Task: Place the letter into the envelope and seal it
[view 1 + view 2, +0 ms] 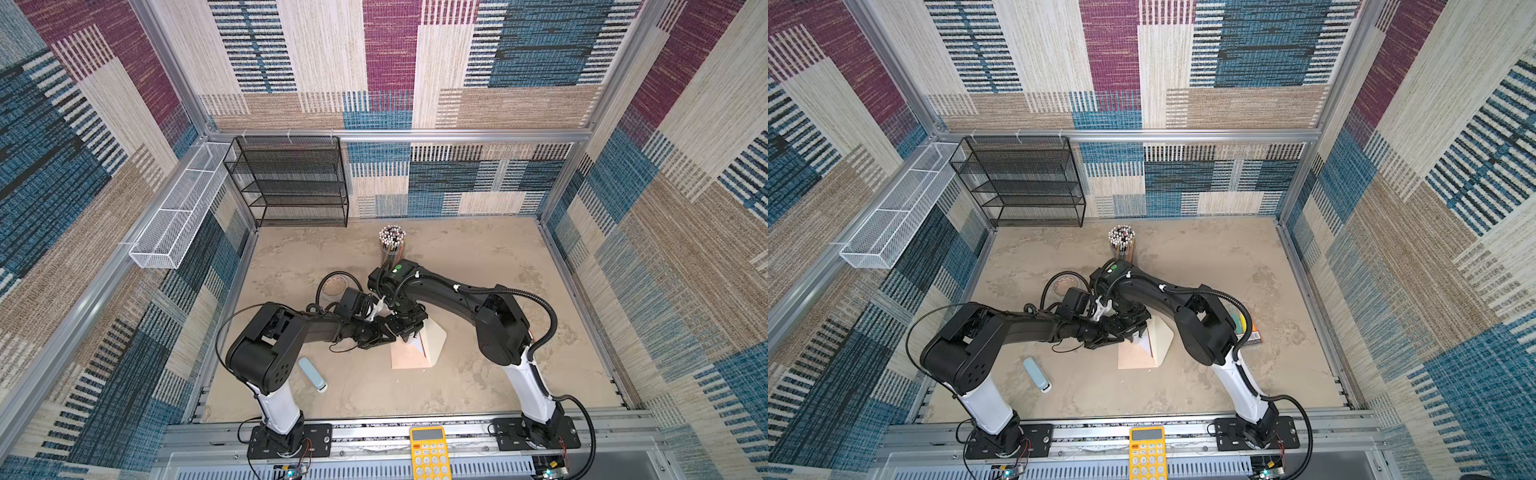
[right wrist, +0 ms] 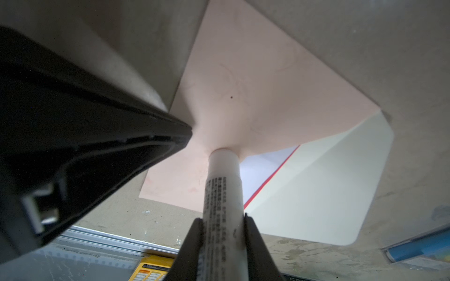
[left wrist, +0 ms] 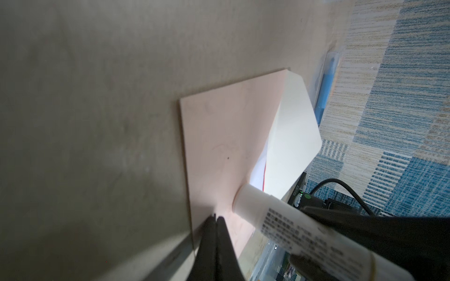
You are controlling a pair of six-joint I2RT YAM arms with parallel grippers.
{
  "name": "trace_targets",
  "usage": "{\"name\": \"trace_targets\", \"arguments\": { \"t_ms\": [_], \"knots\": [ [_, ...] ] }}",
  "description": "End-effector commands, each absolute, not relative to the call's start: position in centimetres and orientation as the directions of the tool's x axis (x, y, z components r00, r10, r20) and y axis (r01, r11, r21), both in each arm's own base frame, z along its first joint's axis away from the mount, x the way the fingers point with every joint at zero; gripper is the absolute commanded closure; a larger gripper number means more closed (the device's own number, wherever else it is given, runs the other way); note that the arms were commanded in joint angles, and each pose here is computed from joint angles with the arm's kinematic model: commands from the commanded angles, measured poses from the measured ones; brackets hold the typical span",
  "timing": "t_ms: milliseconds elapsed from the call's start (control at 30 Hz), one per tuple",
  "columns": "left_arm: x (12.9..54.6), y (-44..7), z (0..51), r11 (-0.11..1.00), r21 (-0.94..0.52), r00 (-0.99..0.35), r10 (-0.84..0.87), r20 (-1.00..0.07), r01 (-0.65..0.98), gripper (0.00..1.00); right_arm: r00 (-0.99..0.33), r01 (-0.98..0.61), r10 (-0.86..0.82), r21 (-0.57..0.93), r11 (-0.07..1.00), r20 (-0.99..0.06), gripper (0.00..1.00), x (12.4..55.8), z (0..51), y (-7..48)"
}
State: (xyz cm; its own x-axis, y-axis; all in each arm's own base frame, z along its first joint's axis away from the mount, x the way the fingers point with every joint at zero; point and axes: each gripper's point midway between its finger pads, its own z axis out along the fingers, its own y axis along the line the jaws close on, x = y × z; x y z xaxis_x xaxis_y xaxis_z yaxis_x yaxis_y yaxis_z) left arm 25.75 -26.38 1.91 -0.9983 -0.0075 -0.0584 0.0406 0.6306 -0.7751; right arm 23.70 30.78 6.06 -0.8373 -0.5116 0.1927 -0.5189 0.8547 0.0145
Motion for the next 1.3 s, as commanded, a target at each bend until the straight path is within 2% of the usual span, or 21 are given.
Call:
{"name": "trace_targets", "arguments": {
  "t_ms": [0,533,1267],
  "knots": [
    [25.6,-25.9,1.1,0.663,-0.747,-0.998,-0.008,-0.056,0.036,0.96,-0.837,-0.526,-0.527,0.049,0.849,0.151,1.0,24.4,4.5,32.4],
    [25.4,-26.4,0.5,0.671,-0.741,-0.999,0.007,-0.04,0.034,1.0,-0.838,-0.528,-0.527,0.035,0.848,0.139,1.0,24.4,5.0,31.8],
    [24.4,-23.1,-2.3,0.801,-0.599,-0.998,0.043,0.044,0.008,1.0,-0.877,-0.477,-0.48,0.06,0.877,0.034,1.0,24.9,10.1,30.2]
  ]
}}
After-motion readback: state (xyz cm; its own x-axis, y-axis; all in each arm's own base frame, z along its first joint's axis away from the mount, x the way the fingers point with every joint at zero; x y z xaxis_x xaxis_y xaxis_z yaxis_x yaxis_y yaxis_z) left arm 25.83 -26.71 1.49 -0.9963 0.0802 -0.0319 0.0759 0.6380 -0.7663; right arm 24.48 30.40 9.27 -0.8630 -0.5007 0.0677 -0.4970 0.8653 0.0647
